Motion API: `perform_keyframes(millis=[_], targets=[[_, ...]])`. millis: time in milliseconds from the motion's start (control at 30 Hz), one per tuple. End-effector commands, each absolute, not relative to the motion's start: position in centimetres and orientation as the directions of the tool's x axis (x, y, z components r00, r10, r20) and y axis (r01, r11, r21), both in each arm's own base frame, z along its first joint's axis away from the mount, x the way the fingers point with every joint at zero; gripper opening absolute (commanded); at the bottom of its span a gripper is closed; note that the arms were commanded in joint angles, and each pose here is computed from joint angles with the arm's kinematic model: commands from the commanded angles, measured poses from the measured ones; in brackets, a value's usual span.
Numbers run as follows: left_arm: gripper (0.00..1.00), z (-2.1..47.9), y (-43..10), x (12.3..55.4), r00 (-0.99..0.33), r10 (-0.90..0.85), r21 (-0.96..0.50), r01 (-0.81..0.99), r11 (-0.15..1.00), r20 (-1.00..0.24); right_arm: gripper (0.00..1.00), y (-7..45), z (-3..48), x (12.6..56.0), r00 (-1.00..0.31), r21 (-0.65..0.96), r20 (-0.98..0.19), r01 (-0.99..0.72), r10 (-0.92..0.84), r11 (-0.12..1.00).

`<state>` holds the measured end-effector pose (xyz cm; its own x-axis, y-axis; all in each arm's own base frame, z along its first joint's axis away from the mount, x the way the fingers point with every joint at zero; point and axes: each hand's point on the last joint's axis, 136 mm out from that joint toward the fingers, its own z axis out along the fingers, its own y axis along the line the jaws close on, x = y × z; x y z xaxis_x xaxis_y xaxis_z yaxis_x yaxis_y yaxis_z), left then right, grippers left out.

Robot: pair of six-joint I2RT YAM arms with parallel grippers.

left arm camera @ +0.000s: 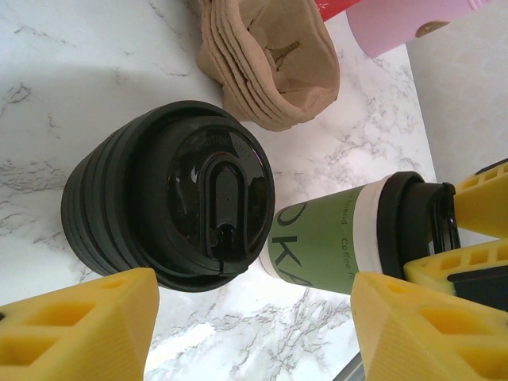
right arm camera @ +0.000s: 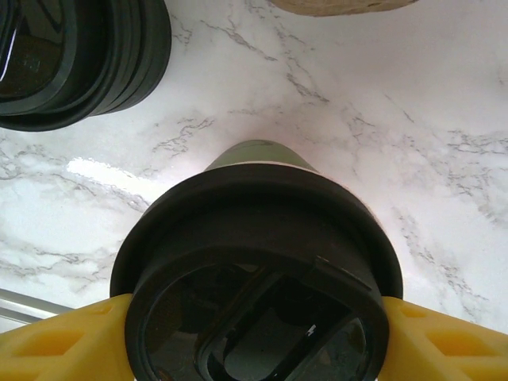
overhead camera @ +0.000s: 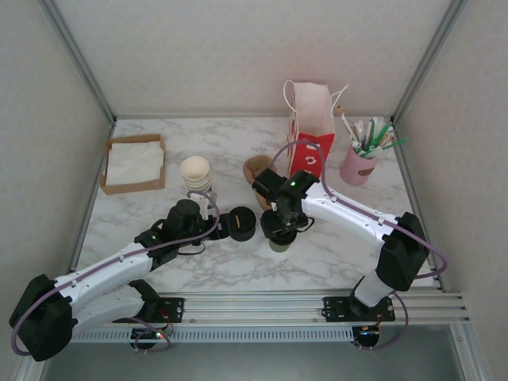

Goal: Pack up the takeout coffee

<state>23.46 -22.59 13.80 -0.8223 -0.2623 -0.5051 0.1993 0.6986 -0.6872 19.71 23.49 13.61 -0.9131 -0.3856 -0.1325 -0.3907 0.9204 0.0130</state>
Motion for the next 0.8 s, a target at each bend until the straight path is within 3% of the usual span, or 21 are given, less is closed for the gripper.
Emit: perform_keyframes(millis=[0, 767], targets=[[0.65, 14.2, -22.9, 23.4, -0.817, -0.262, -0.692, 0.216, 0.689, -0.515, 0.69, 23.0, 15.0, 19.7, -0.911, -0.007, -0.159, -0.384, -0.38, 0.923], [0.66, 14.0, -22.9, 23.4, -0.818, -0.259, -0.69, 0.214, 0.691, -0.513, 0.69, 24.1, 13.0, 19.5, -0.913, 0.026, -0.124, -0.395, -0.39, 0.918]])
